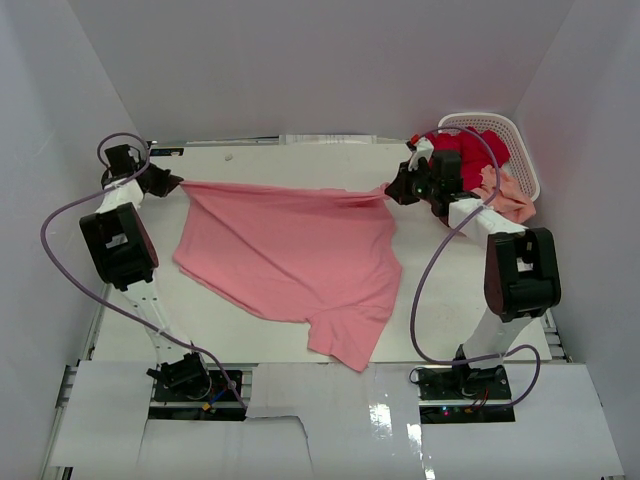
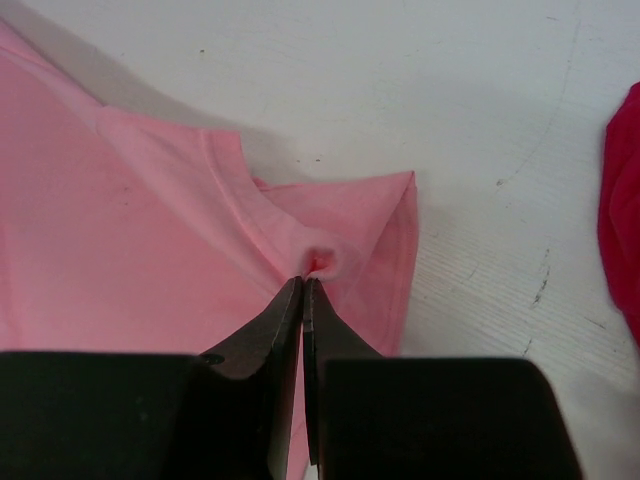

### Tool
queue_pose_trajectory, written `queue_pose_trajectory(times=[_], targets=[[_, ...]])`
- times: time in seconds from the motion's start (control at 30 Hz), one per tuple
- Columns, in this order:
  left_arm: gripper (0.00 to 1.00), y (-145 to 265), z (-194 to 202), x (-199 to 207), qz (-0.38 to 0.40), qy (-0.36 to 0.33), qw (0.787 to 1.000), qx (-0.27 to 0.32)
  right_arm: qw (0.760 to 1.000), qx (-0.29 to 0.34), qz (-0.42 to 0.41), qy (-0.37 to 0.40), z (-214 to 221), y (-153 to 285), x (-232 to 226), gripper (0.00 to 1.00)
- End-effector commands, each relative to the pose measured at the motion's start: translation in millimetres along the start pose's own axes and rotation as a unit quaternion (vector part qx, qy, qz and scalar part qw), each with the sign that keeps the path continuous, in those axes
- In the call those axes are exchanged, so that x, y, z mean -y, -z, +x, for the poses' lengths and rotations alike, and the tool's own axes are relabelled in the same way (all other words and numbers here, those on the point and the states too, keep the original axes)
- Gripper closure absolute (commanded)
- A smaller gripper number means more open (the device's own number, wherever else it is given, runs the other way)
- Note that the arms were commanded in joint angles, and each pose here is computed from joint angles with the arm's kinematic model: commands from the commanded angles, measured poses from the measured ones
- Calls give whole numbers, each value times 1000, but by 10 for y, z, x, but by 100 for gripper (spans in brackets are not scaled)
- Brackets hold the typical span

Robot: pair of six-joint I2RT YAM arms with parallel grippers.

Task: Fold and stack the t-shirts
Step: Grap the side of the flattened tshirt furthest away from the robot with both arms, then fold the flattened tshirt in 1/3 of the way

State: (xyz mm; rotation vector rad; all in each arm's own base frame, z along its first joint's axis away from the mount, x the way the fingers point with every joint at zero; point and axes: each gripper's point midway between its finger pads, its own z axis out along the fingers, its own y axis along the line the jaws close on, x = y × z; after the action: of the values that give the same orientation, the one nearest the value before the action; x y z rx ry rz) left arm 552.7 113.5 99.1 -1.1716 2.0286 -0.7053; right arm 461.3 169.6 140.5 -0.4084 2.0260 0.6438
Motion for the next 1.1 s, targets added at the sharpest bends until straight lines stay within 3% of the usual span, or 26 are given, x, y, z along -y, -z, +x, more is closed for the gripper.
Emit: queue_pose_trajectory(times=[0.0, 1.07], targets=[[100, 348, -141, 388, 43, -23, 998, 30, 999, 40, -5, 24, -237, 167, -109, 92], [100, 670, 196, 146, 28, -20, 999, 12, 999, 24, -10, 36, 111, 575, -506, 92]])
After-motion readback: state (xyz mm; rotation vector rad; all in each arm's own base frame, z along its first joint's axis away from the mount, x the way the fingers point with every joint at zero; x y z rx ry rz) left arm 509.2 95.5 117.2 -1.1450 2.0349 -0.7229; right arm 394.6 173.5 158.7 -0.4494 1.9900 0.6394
